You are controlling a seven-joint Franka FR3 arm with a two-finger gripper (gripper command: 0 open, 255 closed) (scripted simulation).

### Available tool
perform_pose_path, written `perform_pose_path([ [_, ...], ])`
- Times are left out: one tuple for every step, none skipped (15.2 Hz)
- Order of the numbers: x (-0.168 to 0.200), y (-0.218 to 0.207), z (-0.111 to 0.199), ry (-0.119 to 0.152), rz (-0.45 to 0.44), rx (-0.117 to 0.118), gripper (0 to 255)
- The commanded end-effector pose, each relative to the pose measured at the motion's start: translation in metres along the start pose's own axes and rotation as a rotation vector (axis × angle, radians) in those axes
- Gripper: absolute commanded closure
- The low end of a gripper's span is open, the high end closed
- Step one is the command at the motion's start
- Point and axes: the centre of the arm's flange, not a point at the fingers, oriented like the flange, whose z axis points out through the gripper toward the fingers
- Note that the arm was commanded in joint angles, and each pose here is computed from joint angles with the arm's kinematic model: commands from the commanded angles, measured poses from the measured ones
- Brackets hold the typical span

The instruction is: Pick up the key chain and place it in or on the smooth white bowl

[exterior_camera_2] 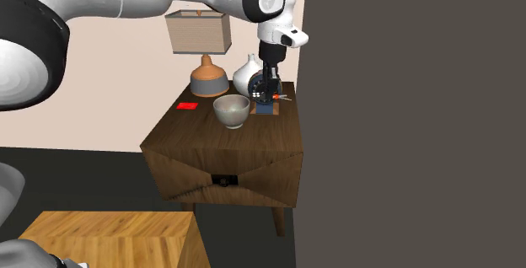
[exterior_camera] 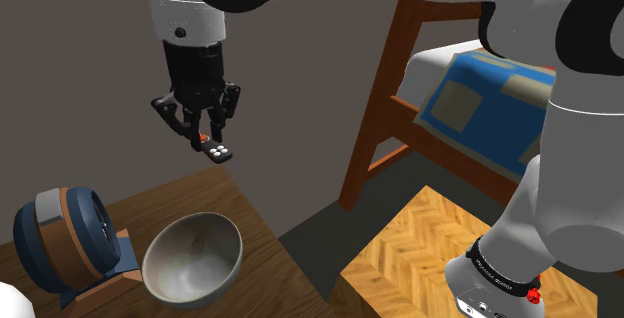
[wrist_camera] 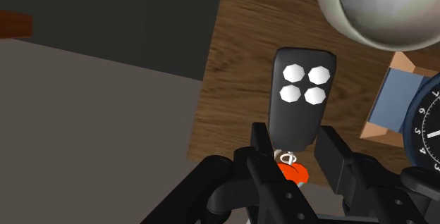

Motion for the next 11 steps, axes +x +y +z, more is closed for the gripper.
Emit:
perform_pose_path([
  [-0.002,-0.001,-0.007,-0.001,0.0,0.0,255],
  [-0.012,-0.01,-0.007,-0.001,0.0,0.0,255],
  [-0.022,-0.018,-0.007,-0.001,0.0,0.0,255],
  [-0.032,-0.027,-0.007,-0.001,0.0,0.0,255],
  [-0.042,-0.036,-0.007,-0.001,0.0,0.0,255],
  [-0.052,-0.044,-0.007,-0.001,0.0,0.0,255],
  [-0.062,-0.053,-0.007,-0.001,0.0,0.0,255],
  [-0.072,-0.061,-0.008,-0.001,0.0,0.0,255],
  [-0.082,-0.07,-0.008,-0.001,0.0,0.0,255],
  [-0.092,-0.079,-0.008,-0.001,0.0,0.0,255],
  [-0.102,-0.087,-0.008,-0.001,0.0,0.0,255],
])
